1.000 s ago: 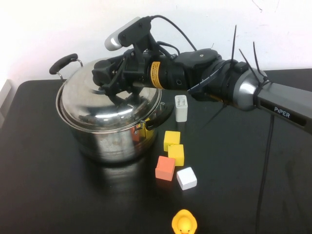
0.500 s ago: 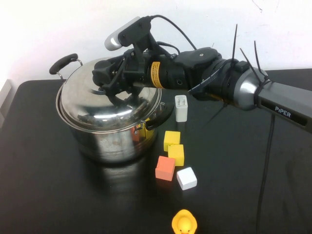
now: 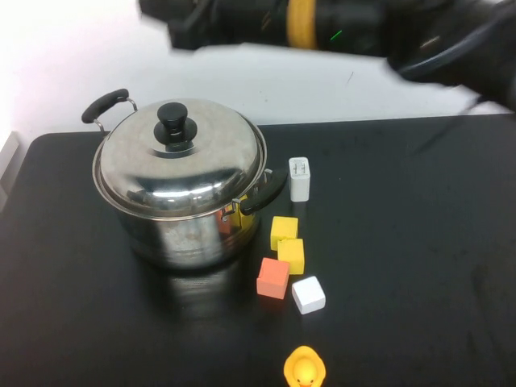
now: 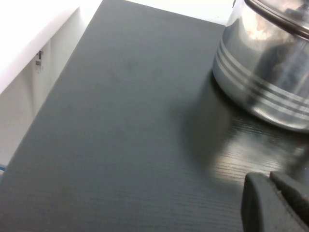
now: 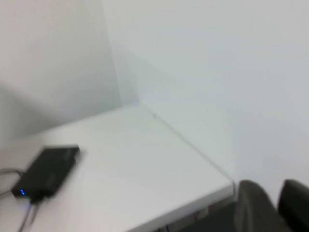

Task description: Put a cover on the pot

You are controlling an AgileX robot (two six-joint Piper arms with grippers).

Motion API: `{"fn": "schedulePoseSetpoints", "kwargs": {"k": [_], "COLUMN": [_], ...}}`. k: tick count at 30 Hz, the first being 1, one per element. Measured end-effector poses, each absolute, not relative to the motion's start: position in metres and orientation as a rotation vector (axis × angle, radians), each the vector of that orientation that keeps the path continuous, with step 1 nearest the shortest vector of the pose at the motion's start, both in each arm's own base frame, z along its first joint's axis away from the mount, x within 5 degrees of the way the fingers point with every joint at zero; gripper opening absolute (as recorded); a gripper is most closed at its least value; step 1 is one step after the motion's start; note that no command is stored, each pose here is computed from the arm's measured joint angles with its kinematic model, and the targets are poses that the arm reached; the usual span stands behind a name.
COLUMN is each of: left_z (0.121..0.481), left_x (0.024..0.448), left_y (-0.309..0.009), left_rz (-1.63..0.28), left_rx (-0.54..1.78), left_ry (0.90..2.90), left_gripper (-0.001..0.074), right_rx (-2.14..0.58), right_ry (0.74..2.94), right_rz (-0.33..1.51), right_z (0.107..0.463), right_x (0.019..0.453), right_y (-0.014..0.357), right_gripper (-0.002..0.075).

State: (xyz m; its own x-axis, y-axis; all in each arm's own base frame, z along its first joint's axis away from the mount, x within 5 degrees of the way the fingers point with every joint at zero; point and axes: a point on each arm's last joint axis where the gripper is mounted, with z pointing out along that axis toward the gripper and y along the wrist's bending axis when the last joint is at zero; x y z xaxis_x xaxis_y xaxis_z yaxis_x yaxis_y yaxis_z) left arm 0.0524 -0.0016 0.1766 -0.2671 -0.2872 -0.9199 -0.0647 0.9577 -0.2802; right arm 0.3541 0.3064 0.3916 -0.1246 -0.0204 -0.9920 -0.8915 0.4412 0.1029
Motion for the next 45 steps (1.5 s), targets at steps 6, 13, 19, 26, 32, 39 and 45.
{"fn": "schedulePoseSetpoints", "kwargs": {"k": [6,13,19,26,32,39,45], "left_z": [0.177,0.177,0.177,0.177,0.177,0.177,0.177], "left_x": [0.052,0.052,0.052,0.052,0.052,0.052,0.052], "left_y": [-0.002,-0.002,-0.002,-0.002,-0.002,-0.002,-0.002], "left_rz": [-0.217,-0.214,-0.216,-0.216,-0.216,-0.216,-0.216], "left_rx": [-0.259,-0.255,-0.256,-0.256,-0.256,-0.256,-0.256], "left_ry": [1.836,1.837,1.836,1.836,1.836,1.836,1.836], "left_gripper": [-0.0002,-0.0002,-0.0002,-0.0001,-0.0001,-0.0001,-0.0001], "right_rx": [-0.816,-0.78,-0.675,-0.608,-0.624,-0.613,-0.553], "right_ry": [1.502,1.555,1.575,1.571,1.556,1.52,1.517], "right_rz": [0.879,0.804,0.769,0.73,0.546,0.516,0.403], "right_z": [0.417,0.411,0.398,0.364,0.329,0.302,0.273], "right_x": [0.312,0.247,0.182,0.128,0.111,0.085,0.076], "right_y": [0.27,0.216,0.161,0.116,0.092,0.072,0.053], "right_gripper": [0.0017,0.0008,0.0008,0.0003,0.0001,0.0001,0.0]}}
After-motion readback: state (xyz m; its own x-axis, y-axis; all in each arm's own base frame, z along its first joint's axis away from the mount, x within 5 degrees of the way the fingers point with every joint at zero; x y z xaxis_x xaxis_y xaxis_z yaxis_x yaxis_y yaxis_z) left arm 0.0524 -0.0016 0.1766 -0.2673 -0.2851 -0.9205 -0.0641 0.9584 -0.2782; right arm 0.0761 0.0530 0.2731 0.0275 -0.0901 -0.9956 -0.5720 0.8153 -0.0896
